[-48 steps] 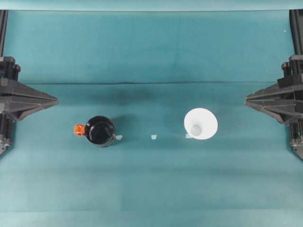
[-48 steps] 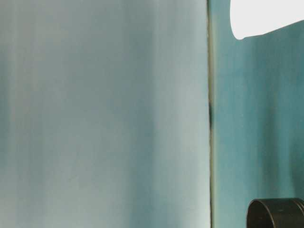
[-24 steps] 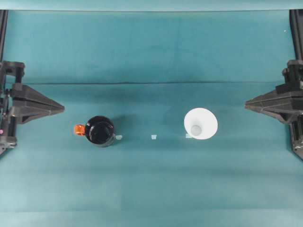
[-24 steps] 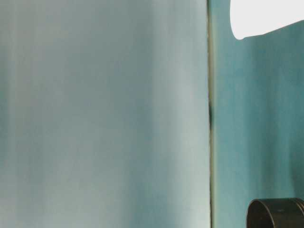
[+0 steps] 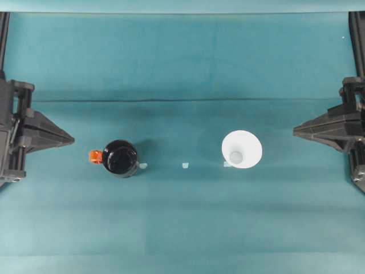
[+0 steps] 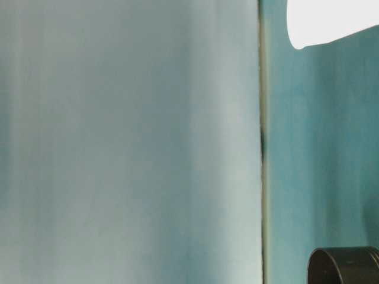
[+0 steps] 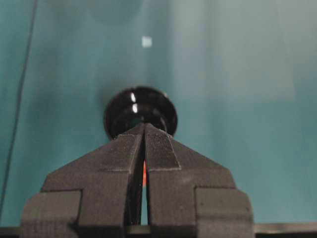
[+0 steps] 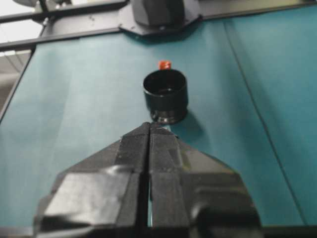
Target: Put the paper cup into the moved red handle cup holder.
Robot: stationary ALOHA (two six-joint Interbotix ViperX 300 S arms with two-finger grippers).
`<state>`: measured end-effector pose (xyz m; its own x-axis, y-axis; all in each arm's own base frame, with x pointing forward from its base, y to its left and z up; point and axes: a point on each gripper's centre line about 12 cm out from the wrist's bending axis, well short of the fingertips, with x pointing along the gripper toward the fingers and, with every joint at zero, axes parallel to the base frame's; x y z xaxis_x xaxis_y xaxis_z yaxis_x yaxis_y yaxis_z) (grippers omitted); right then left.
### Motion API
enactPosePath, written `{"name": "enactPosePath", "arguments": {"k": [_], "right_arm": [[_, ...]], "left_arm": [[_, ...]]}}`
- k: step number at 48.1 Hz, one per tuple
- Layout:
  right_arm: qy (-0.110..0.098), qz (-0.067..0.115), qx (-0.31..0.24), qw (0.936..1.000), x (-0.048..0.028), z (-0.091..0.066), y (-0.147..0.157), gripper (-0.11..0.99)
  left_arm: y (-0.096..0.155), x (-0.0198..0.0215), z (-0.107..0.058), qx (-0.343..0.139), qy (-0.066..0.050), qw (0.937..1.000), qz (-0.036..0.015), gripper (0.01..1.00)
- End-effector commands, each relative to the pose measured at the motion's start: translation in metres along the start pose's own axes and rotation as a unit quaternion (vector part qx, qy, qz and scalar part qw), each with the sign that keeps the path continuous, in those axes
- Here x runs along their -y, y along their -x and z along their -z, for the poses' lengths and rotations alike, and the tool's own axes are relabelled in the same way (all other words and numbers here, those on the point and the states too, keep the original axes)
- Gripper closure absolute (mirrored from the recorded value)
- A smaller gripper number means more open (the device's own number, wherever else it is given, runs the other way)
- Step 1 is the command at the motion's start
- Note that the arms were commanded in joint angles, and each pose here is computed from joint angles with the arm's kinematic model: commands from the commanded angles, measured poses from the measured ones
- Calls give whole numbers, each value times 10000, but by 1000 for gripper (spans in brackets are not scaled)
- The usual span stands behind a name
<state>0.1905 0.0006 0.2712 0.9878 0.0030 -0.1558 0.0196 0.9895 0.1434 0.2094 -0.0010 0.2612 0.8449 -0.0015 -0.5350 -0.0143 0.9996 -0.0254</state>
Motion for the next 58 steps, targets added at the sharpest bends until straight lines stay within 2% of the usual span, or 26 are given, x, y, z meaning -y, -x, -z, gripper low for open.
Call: {"name": "enactPosePath", "arguments": {"k": [1, 5, 13, 19, 21, 23, 26, 30, 34, 38, 46, 58], "right_arm": [[-53, -16, 52, 10000, -13, -65, -8, 984], [-63, 6, 1, 10000, -5, -53, -8, 984], [-63, 4, 8, 10000, -6, -56, -2, 984], [-63, 1, 24, 10000, -7, -63, 9, 984], [-71, 9, 25, 10000, -4, -63, 9, 984], [-64, 8, 32, 10000, -4, -65, 11, 984], [-65, 16, 26, 10000, -1, -64, 11, 984], [-66, 28, -11, 10000, 3, -55, 11, 984], [-66, 32, -42, 10000, 4, -48, 11, 984], [-66, 35, -64, 10000, 4, -43, 11, 984], [-66, 42, -125, 9999, 6, -28, 12, 984], [-58, 41, -180, 9998, 4, -15, 12, 984]], "left_arm": [[-24, 5, -65, -77, -3, 10000, 0, 982], [-80, 3, -26, -284, 19, 9996, -9, 982], [-113, -2, -67, -329, 127, 9994, -27, 981], [-118, -4, -15, -497, 196, 9986, -40, 978], [-117, -4, -6, -535, 196, 9984, -42, 943], [-117, -5, -1, -558, 203, 9982, -44, 869], [-117, -8, -1, -558, 223, 9982, -51, 701], [-143, -5, 21, -649, 249, 9976, -53, 442], [-188, -7, 60, -847, 325, 9958, -72, 201], [-238, -4, 93, -977, 326, 9946, -75, 47], [-330, -2, 132, -1168, 350, 9925, -85, 52], [-575, -4, 251, -1630, 329, 9860, -114, 51]]}}
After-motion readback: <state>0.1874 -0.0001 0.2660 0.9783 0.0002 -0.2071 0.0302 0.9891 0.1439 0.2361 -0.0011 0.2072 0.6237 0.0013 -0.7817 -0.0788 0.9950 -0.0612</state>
